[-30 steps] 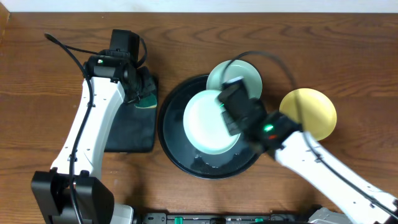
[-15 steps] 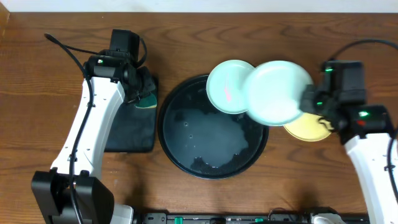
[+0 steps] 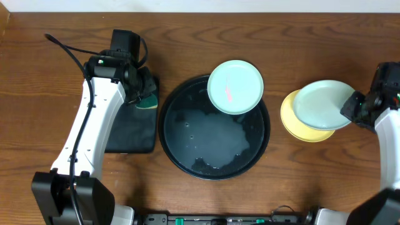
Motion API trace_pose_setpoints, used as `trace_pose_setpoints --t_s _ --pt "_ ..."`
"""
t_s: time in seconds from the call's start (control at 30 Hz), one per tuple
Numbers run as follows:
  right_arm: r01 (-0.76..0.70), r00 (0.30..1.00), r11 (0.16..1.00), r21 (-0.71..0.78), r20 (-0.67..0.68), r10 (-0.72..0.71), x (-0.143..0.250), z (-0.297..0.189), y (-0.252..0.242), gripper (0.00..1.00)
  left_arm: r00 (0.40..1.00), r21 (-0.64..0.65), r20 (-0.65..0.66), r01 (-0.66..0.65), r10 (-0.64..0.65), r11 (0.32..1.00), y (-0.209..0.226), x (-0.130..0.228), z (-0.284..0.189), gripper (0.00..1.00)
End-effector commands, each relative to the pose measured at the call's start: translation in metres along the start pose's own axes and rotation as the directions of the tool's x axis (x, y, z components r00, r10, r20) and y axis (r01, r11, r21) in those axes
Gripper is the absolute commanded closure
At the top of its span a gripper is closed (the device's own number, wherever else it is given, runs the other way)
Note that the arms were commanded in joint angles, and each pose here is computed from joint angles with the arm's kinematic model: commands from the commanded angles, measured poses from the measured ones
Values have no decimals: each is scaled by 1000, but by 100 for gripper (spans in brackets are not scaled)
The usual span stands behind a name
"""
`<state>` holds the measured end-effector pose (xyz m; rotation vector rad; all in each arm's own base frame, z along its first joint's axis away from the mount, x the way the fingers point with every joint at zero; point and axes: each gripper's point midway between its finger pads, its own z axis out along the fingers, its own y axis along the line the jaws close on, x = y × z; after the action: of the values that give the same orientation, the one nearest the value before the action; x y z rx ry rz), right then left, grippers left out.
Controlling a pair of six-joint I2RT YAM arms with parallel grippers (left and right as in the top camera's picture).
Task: Clean dirty plates on tray and stack at the side
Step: 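Release pale green plate onto yellow plate and raise right gripper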
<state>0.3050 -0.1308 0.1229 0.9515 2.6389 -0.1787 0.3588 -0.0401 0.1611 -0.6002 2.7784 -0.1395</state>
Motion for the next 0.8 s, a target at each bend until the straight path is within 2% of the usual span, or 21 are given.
trace_pose_setpoints --t_s 0.0,0.3,0.4,0.6,0.77 --pt "-23 999 999 24 -41 24 1 14 -4 99 1000 3 23 -14 14 1000 -2 -6 -4 93" --pt "-5 986 1000 -10 -169 4 20 47 10 99 999 12 39 -14 14 1000 -4 -10 -5 93" --pt "-1 984 1000 -13 -176 -1 22 47 12 87 999 12 39 -14 13 1000 -4 -9 -5 93" --pt "15 983 995 -96 -182 -32 23 38 27 76 999 12 39 -14 13 1000 -4 -9 -5 93" --pt "96 978 945 -314 -149 -148 14 12 68 62 999 12 40 -14 13 1000 -4 -10 -5 93"
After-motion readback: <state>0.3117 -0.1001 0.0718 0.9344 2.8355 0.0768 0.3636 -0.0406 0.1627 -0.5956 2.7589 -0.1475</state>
